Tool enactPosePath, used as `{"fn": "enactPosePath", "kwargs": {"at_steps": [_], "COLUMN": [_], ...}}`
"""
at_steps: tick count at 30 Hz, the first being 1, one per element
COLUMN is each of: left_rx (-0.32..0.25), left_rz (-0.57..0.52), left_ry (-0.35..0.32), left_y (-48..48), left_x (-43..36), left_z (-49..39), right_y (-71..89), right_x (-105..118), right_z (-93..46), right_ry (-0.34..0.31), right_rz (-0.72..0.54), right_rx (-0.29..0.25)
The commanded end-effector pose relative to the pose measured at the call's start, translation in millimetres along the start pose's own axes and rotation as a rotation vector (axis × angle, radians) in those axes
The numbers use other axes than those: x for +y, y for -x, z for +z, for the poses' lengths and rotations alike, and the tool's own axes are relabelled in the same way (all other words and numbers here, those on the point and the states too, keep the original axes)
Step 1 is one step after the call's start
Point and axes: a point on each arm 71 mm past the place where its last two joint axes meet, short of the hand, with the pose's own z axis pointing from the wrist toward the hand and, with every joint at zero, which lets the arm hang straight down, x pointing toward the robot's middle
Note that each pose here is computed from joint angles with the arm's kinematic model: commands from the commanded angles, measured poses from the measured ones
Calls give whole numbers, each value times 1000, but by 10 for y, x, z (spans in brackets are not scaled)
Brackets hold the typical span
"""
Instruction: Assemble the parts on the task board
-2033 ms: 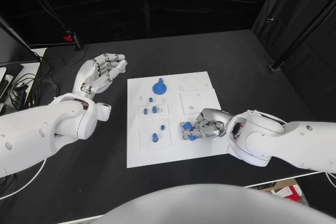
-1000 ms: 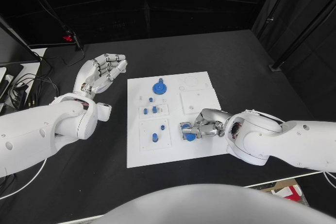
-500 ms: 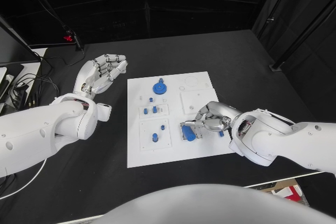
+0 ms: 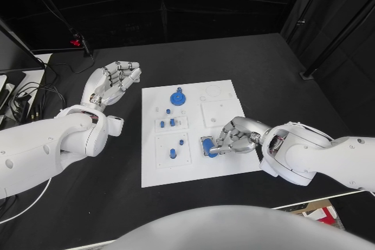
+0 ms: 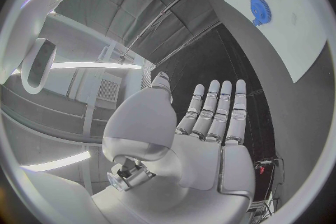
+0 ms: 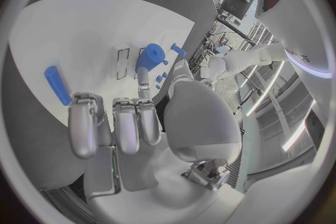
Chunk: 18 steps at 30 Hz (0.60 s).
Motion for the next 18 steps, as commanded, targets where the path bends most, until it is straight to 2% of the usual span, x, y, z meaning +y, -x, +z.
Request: {"fn": "enactPosePath", "kwargs": {"at_steps": [1,13,18], "left_rx": [7,8,9], "left_rz": [-6,-8,-8], "left_ry": [-8,-8,-8], "left_y": [-10,-19,-24], "left_x": [-13,-14,-16], "left_z": [8,12,13], "right_y": [-44,-38,-60], "right_x": [23,27,23], "right_z": [6,100,151], "right_ry": [16,1,-26], "right_rz": [-32,-43,-67], "right_rx": [56,14,21]}}
